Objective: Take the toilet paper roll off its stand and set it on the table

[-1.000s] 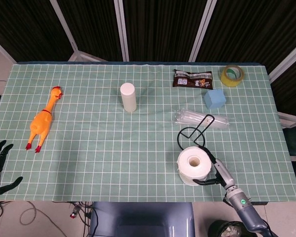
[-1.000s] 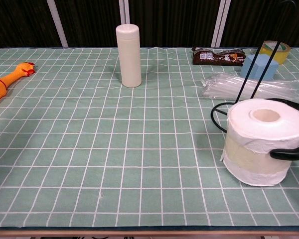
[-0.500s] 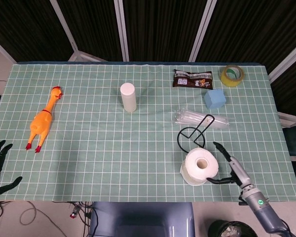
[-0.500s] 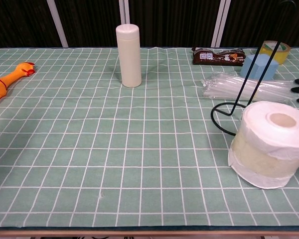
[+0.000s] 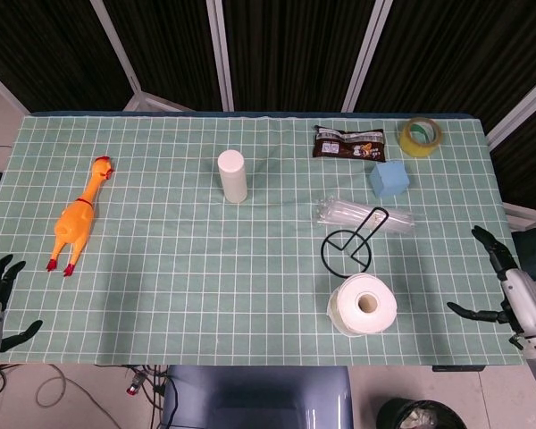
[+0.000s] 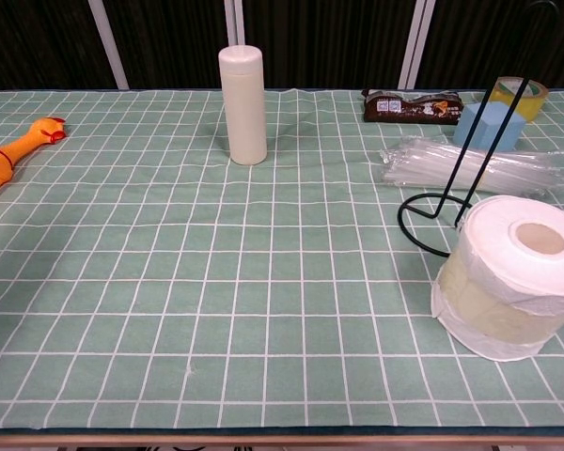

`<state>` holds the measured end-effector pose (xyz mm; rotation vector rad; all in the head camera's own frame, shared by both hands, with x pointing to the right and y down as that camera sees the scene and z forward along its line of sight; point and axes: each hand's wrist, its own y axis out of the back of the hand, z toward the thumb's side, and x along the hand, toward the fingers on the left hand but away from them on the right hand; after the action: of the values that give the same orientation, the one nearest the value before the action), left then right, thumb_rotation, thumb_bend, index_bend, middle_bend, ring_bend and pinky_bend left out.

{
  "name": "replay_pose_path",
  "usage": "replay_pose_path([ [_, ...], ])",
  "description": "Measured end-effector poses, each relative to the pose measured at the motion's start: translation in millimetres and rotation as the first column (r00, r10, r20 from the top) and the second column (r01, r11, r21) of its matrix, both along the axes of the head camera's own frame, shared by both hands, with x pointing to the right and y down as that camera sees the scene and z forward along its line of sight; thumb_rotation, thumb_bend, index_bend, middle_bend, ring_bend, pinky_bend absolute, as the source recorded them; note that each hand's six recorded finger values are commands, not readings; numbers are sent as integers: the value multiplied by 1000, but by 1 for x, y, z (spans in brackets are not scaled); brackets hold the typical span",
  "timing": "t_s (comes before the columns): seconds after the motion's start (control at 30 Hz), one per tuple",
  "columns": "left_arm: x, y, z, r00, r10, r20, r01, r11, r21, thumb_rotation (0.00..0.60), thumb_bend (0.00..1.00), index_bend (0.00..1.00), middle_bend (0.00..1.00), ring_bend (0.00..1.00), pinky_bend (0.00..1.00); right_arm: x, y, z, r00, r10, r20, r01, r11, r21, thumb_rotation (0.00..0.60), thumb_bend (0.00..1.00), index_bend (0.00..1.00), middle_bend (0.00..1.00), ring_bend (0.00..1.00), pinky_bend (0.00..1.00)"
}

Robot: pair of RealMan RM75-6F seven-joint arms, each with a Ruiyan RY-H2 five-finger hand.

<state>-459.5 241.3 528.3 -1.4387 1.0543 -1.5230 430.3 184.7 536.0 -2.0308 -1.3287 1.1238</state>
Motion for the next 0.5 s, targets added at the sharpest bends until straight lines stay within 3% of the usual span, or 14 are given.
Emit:
replay_pose_path([
  [0.13, -2, -1, -1, 1000, -7, -5, 7, 1000, 3, 600, 46, 141, 45, 0, 0, -8, 13, -5, 968, -104, -227, 124, 990, 73, 600, 0, 12, 0, 0, 0],
  [0.27, -5, -1, -3, 1000, -13, -10, 13, 1000, 5, 600, 46, 141, 46, 0, 0, -21, 32, 1, 882, -188, -432, 253, 962, 99, 600, 0, 13, 0, 0, 0],
  [0.4, -7, -2, -4, 1000, -19, -9, 19, 1000, 7, 600, 46, 141, 45, 0, 0, -30, 48, 10, 824, -212, -526, 308, 946, 101, 600, 0, 13, 0, 0, 0],
  [0.5, -8, -2, -3, 1000, -22, -7, 22, 1000, 2, 600, 46, 141, 45, 0, 0, -33, 54, 15, 815, -204, -542, 306, 946, 104, 600, 0, 13, 0, 0, 0],
])
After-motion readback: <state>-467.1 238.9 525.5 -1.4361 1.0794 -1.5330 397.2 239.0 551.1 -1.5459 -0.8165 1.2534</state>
